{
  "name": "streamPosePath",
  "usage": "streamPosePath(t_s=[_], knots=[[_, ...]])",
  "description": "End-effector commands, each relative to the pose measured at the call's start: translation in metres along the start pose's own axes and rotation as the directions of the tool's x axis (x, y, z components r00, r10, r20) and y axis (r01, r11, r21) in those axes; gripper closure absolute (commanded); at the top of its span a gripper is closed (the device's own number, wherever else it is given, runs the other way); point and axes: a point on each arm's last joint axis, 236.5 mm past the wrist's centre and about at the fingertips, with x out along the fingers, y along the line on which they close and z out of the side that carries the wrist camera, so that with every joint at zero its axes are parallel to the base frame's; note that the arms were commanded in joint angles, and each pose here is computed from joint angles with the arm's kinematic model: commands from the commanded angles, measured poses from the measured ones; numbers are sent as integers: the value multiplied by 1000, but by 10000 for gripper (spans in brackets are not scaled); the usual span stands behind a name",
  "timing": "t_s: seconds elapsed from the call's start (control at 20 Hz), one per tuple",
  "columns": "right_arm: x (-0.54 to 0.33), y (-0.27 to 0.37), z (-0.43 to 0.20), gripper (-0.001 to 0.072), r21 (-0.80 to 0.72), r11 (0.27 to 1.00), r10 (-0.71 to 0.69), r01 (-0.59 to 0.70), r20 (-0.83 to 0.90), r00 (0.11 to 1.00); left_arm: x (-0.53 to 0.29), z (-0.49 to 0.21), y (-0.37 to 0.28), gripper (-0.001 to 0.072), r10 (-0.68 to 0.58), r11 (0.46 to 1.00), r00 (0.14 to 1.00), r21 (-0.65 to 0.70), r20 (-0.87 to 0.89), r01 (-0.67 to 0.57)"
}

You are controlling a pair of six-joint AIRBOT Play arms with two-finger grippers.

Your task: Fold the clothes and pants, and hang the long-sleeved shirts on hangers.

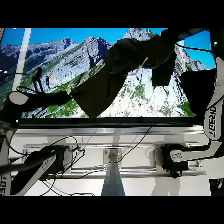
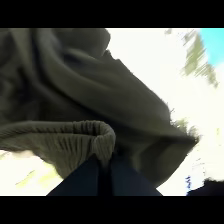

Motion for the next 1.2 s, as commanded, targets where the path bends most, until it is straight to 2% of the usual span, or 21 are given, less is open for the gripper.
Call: streamPosePath(t_s=[0.0,0.05,0.15,0.25,0.5,0.65,0.85,0.9,1.05,1.15], knots=[[13,6,-16,683,76,993,91,-88,-34,995,20,-36,-5,359,-91,992,992,-95,-86,83],[14,9,-13,683,72,993,93,-91,-26,995,22,-42,-5,6,-97,991,988,-101,-117,85],[14,11,-9,683,67,993,93,-92,-9,996,24,-54,-3,40,-98,991,980,-107,-172,80],[14,12,-6,683,69,993,96,-97,5,995,26,-69,-5,148,-119,988,962,-125,-244,90],[14,11,-1,683,69,993,92,-93,23,996,55,-102,-6,146,-116,988,921,-139,-373,68],[14,11,-1,683,69,993,92,-93,22,996,80,-99,7,149,-61,994,932,-110,-357,23],[11,12,2,683,68,993,96,-98,33,995,96,-87,-6,172,-117,982,938,-182,-325,60],[9,12,4,682,67,993,94,-97,41,995,99,-92,-6,245,-114,982,934,-178,-340,55],[-2,11,15,683,60,994,86,-90,76,993,105,-93,-8,687,-109,985,929,-164,-354,53],[-9,9,22,682,56,995,80,-86,101,992,102,-60,-16,691,-120,989,949,-121,-292,88]])
